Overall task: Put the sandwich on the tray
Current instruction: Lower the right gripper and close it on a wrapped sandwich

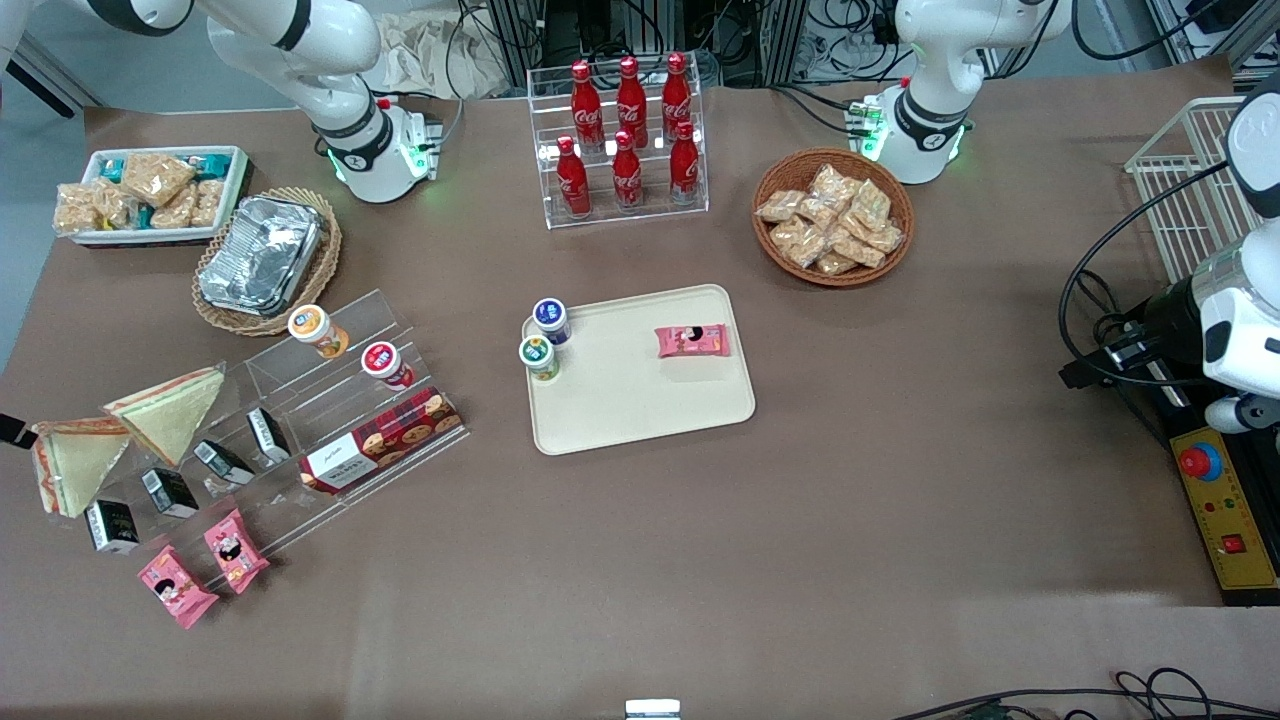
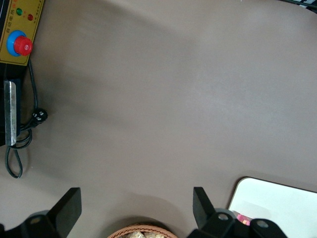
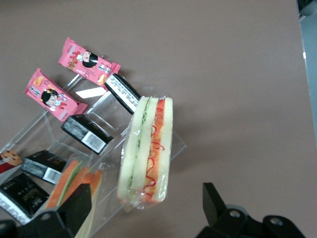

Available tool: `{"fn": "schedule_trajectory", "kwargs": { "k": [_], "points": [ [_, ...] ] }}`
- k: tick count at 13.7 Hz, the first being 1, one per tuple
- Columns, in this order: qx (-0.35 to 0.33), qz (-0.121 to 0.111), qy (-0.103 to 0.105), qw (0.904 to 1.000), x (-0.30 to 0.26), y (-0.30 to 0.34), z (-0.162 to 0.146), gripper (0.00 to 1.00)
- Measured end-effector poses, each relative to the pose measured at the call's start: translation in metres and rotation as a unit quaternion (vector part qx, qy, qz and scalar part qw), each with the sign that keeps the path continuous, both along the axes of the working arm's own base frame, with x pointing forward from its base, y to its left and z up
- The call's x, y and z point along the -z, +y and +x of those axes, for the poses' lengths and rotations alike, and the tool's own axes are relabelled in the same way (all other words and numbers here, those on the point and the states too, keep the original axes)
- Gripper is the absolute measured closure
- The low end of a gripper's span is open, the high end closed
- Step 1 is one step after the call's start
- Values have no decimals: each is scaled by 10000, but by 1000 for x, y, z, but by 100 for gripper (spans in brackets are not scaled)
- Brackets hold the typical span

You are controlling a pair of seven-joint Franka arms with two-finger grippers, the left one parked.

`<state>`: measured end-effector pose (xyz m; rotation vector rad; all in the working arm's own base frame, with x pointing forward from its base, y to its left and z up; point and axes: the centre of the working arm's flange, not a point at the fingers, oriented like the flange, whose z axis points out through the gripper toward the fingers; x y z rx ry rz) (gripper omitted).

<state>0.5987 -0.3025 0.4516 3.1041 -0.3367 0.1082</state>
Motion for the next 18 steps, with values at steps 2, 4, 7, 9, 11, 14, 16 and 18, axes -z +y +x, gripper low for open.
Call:
{"fn": "schedule_trajectory", "kwargs": {
  "k": [2,4,7,9,11,14,16,18],
  "points": [
    [-45,-38,-34,10000,10,0,0,0],
    [-84,-56,-38,9999,22,2,0,0],
    [-111,-55,14,9999,35,5,2,0],
    [-155,-67,39,9999,45,5,4,0],
    [-284,67,4,9996,61,4,6,0],
    [-310,104,-34,9995,81,-2,9,5],
    [-317,84,-23,9995,87,-4,10,27],
    [-324,81,-28,9994,87,-4,10,48]
  ]
}}
